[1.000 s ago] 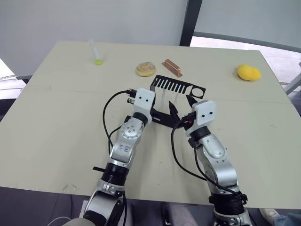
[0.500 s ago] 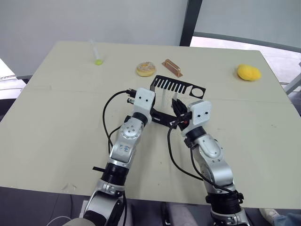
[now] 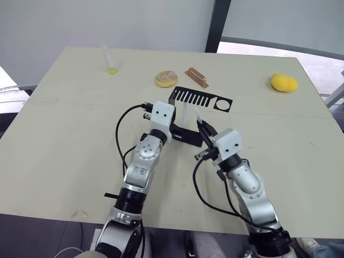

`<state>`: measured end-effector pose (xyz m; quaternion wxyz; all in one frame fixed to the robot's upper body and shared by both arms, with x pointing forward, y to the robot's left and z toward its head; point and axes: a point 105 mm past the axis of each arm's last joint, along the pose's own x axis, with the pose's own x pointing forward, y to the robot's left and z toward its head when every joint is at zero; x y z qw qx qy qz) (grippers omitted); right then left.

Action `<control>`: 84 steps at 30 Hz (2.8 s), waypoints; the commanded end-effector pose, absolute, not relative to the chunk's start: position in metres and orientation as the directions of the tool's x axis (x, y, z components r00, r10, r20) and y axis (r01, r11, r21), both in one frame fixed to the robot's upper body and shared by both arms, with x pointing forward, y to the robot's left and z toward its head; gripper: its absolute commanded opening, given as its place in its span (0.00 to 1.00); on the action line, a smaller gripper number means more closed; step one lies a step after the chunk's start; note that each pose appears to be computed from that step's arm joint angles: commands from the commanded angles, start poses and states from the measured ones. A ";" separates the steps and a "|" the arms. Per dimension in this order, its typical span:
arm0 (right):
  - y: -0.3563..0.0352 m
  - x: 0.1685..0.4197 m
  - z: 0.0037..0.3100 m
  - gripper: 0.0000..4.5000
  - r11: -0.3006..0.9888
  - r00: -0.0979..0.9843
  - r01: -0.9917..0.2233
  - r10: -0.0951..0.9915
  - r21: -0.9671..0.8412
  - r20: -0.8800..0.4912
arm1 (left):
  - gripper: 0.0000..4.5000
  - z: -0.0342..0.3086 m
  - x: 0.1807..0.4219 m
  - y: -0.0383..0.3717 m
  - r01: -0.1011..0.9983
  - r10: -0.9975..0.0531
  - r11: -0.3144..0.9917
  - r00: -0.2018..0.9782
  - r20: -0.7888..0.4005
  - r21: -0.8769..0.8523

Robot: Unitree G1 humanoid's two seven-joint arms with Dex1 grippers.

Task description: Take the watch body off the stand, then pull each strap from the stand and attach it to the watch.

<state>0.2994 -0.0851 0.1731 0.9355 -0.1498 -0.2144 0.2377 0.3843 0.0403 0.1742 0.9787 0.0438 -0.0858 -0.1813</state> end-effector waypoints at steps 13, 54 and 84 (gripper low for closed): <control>-0.123 0.280 0.172 0.00 0.777 0.752 -0.493 0.607 -0.391 0.257 | 0.87 0.177 0.362 0.057 0.422 -0.430 0.903 0.889 0.156 0.084; -0.036 0.226 0.192 0.00 -0.045 0.083 -0.854 0.972 0.519 0.220 | 1.00 0.221 0.238 0.118 0.907 -0.966 0.041 0.143 0.215 -0.418; -0.021 0.226 0.198 0.00 -0.062 0.072 -0.856 0.969 0.513 0.238 | 0.41 0.217 0.244 0.095 0.870 -0.947 -0.034 0.130 0.295 -0.493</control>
